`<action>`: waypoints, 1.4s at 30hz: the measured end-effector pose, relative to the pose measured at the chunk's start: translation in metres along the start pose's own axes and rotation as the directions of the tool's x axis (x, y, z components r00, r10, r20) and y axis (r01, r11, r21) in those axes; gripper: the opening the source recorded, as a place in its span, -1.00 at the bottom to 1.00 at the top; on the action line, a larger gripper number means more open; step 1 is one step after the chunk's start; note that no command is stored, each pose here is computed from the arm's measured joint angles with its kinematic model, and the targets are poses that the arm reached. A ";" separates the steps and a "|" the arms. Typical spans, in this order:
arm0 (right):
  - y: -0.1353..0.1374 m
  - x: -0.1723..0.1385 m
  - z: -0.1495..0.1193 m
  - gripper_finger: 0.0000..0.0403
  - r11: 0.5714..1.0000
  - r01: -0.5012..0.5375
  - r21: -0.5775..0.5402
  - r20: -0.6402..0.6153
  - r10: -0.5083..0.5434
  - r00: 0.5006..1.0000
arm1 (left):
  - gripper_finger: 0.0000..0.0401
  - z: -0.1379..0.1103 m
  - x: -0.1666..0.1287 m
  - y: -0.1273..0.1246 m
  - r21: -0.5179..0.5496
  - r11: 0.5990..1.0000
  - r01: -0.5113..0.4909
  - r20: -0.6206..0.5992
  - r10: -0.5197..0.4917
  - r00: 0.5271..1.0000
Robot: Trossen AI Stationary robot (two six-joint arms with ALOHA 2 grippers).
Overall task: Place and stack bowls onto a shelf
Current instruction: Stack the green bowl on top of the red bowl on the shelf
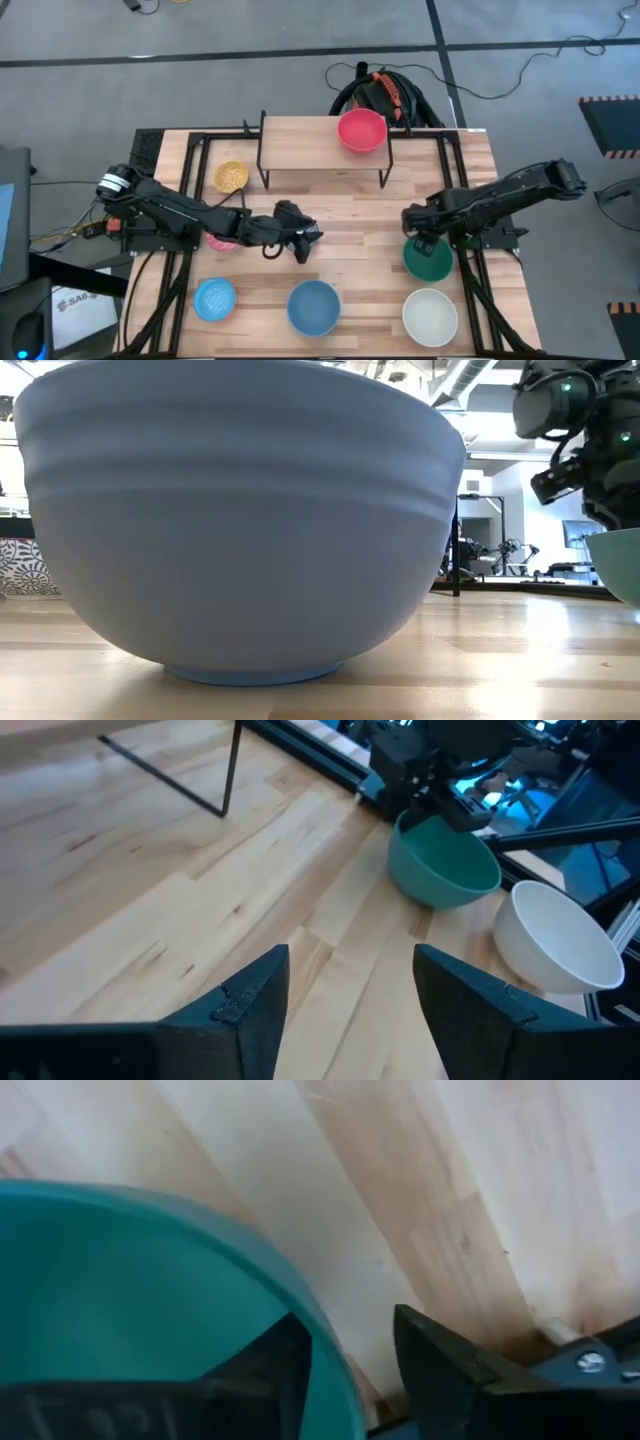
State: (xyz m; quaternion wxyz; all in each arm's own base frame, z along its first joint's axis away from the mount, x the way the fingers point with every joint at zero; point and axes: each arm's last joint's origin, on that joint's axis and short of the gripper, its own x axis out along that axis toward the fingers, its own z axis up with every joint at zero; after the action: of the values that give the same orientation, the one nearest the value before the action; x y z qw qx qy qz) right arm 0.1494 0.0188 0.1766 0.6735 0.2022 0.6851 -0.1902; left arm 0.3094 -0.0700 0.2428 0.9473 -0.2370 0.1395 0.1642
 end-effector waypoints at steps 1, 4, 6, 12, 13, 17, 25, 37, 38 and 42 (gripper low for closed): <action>0.001 0.000 0.001 -0.30 1.000 -0.005 0.000 0.006 0.005 1.000 | -0.02 -0.001 0.000 0.001 -0.007 1.000 -0.005 -0.006 0.005 1.000; 0.003 0.001 0.004 -0.58 1.000 -0.026 -0.007 0.028 0.026 0.999 | -0.04 -0.002 0.000 0.001 -0.031 0.999 -0.015 -0.017 0.014 1.000; 0.005 0.000 0.006 -0.79 0.999 -0.045 -0.006 0.047 0.046 0.998 | -0.06 -0.002 0.000 0.001 -0.039 0.999 -0.014 -0.017 0.014 1.000; 0.011 -0.018 0.015 -0.85 0.999 -0.046 0.010 0.137 0.044 0.990 | -0.10 0.000 0.000 0.001 -0.043 0.999 -0.017 -0.011 0.016 1.000; 0.013 -0.023 0.018 -0.85 0.998 -0.054 0.019 0.156 0.050 0.987 | -0.10 0.002 0.000 0.000 -0.045 0.999 -0.014 -0.007 0.014 1.000; 0.020 -0.048 0.027 -0.88 0.996 -0.082 0.031 0.249 0.072 0.966 | -0.10 0.009 0.000 -0.004 -0.016 1.000 -0.023 0.025 0.023 0.999; 0.027 -0.107 0.044 -0.88 0.989 -0.088 0.117 0.517 0.015 0.856 | -0.03 0.031 0.002 -0.006 -0.016 0.998 -0.064 0.101 0.065 0.993; 0.031 -0.156 0.069 -0.88 0.933 -0.119 0.338 0.789 -0.213 0.576 | 0.18 0.092 -0.008 -0.027 0.135 0.966 -0.220 0.255 0.180 0.950; 0.033 -0.159 0.074 -0.88 0.928 -0.125 0.352 0.801 -0.230 0.552 | 0.17 0.095 -0.009 -0.028 0.145 0.958 -0.246 0.275 0.200 0.940; 0.043 -0.164 0.090 -0.88 0.909 -0.090 0.407 0.814 -0.316 0.488 | 0.13 0.101 -0.012 -0.029 0.180 0.928 -0.327 0.316 0.260 0.912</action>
State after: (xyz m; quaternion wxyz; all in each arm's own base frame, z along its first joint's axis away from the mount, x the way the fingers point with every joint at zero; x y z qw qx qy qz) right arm 0.2498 0.0041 0.3393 0.8546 0.1641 0.2117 -0.4449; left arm 0.3287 -0.0468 0.3445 0.9426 -0.0763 0.0531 0.3209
